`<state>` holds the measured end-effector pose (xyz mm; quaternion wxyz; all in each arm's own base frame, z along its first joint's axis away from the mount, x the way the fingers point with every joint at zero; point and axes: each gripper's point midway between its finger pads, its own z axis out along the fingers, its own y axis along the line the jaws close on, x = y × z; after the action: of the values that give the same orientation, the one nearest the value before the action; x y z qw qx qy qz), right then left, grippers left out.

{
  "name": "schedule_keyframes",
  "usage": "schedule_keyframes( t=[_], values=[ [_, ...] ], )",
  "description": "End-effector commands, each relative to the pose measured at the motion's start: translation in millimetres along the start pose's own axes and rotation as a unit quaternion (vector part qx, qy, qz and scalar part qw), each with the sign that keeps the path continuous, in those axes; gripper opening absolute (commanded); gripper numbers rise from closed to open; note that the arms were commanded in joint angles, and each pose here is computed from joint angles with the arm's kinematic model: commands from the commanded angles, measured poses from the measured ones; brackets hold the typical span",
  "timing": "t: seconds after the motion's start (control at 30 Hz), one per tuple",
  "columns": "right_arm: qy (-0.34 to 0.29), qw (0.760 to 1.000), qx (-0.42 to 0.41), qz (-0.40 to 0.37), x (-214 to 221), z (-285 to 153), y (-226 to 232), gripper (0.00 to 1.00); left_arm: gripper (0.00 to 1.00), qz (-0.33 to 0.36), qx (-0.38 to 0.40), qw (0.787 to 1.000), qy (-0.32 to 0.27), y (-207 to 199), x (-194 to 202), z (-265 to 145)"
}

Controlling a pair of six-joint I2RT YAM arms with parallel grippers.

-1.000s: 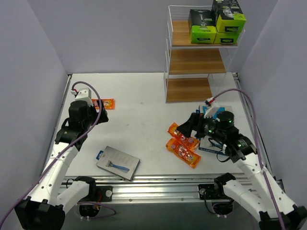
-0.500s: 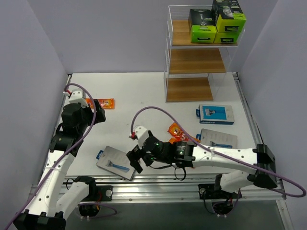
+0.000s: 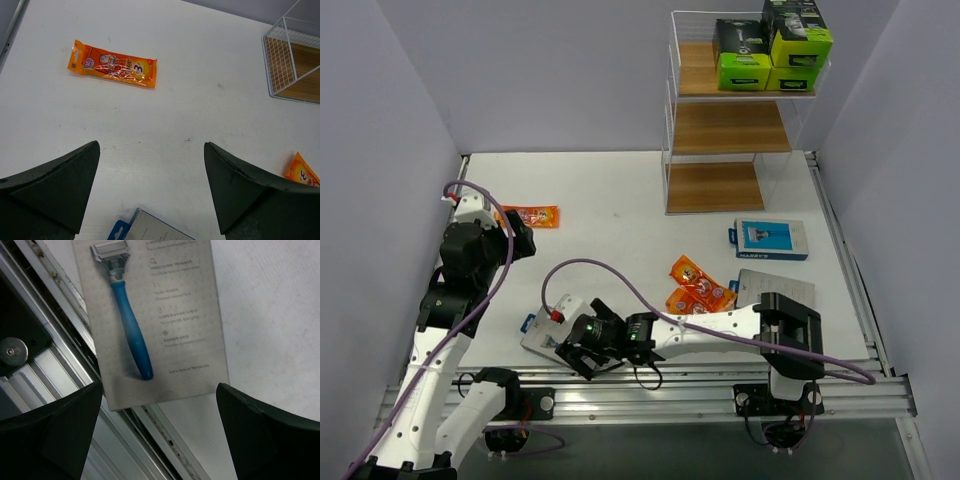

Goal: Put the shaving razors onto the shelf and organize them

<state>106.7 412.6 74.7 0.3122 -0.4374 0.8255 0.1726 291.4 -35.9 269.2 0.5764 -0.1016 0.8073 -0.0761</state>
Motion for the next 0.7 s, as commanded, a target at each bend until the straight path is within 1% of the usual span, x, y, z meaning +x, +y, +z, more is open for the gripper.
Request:
schedule_keyframes(
  t=[0.0, 0.03, 0.2, 0.33, 0.5, 0.57, 0.63, 0.67],
  values=[
    [-0.022, 0.999, -0.008, -0.027, -20.5, 4.0, 23.1, 0.92, 0.94, -0.007, -0.004, 1.0, -0.021, -0.2, -13.8, -6.8],
    [-0.009, 0.999, -0.002, -0.034, -12.6, 11.1, 23.0, 0.92, 0.94, -0.006, -0.002, 1.0, -0.021, -1.1, -13.6, -6.4],
    [0.006, 0.999, 0.005, -0.042, -2.5, 21.0, 26.4, 0.92, 0.94, -0.005, 0.006, 1.0, -0.021, -4.6, -13.5, -7.9],
    [0.021, 0.998, 0.047, -0.041, 6.9, 23.3, 12.6, 0.91, 0.94, -0.001, 0.009, 1.0, -0.018, -6.1, -11.9, -8.0],
    [0.037, 0.991, 0.123, -0.035, 19.6, 25.3, -18.5, 0.91, 0.94, -0.001, 0.018, 1.0, -0.018, -9.5, -12.3, -8.5],
    [0.045, 0.989, 0.139, -0.019, 28.0, 25.3, -30.9, 0.91, 0.94, 0.0, 0.02, 1.0, -0.017, -10.4, -11.3, -8.4],
    [0.04, 0.987, 0.153, 0.022, 25.2, 25.0, -49.6, 0.91, 0.94, 0.001, 0.023, 1.0, -0.015, -11.4, -10.7, -7.7],
    [0.047, 0.985, 0.16, 0.034, 32.4, 25.5, -60.2, 0.91, 0.94, 0.001, 0.023, 1.0, -0.014, -11.5, -9.7, -7.2]
  ],
)
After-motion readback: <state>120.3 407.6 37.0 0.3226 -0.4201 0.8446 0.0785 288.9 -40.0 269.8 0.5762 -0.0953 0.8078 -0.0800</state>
